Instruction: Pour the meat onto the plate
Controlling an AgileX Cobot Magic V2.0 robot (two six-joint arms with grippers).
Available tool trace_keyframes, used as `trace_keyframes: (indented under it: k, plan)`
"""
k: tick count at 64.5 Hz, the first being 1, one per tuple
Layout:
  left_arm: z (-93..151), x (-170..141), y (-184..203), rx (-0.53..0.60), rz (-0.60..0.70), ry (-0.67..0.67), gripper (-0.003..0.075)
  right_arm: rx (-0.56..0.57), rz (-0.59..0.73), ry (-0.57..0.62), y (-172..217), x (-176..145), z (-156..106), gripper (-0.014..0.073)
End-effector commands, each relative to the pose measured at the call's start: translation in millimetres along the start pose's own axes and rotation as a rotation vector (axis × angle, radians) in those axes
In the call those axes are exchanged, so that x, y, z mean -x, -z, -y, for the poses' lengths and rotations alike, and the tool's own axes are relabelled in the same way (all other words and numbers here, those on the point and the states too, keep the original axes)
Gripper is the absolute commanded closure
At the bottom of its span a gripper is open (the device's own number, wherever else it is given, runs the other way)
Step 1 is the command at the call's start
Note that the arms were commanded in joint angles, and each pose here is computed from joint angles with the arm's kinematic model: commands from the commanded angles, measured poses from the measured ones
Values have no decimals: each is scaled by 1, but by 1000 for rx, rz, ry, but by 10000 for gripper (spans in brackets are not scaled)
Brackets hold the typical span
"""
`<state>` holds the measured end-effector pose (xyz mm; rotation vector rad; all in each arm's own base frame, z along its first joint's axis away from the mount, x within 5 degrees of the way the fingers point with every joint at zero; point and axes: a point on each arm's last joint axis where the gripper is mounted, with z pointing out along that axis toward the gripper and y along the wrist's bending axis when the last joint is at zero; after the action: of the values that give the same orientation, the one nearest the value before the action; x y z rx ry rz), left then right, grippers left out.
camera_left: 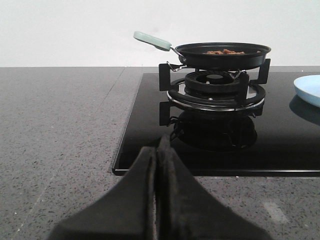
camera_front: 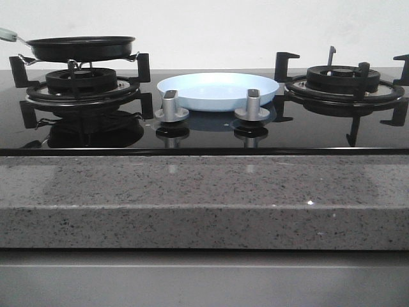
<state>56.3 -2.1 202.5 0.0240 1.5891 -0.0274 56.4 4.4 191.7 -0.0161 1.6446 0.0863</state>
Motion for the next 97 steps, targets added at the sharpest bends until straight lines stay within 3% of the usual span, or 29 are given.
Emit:
trace_keyframes:
  k: [1, 14, 25, 38, 45, 57, 68, 73, 80, 84, 88, 93, 97]
  plan:
    - [0, 6, 1, -2, 89, 20, 741, -15, 97, 18, 2, 9, 1, 655]
    - [0, 6, 1, -2, 89, 20, 741, -15, 98, 18, 2, 9, 1, 655]
    - [-1, 17, 3, 1, 175, 79, 741, -16, 143, 17, 4, 18, 1, 655]
    - [0, 67, 12, -8, 258, 85, 741, 1, 153, 23, 17, 66, -3, 655]
    - [1, 108, 6, -20, 191, 81, 741, 7, 155, 25, 20, 105, -6, 655]
    - [2, 139, -45, -23, -26, 81, 741, 7, 80, 23, -9, 156, -7, 655]
    - [2, 148, -81, -19, -110, 83, 740, 7, -9, 8, -41, 170, -7, 650]
    - [2, 146, -88, -16, -122, 85, 735, 4, -10, 7, -49, 171, -7, 607]
    - [2, 145, -90, -16, -128, 85, 627, 1, 5, 6, -51, 172, -7, 430]
    - [2, 146, -90, -15, -121, 85, 501, 1, 9, 5, -51, 172, -7, 284]
    - [2, 146, -90, -14, -115, 85, 310, 1, 8, 5, -51, 172, -7, 153]
    - [2, 147, -90, -13, -105, 85, 116, 1, 8, 5, -52, 172, -7, 50]
    - [1, 148, -90, -12, -99, 85, 32, 0, 9, 5, -52, 172, -7, 25]
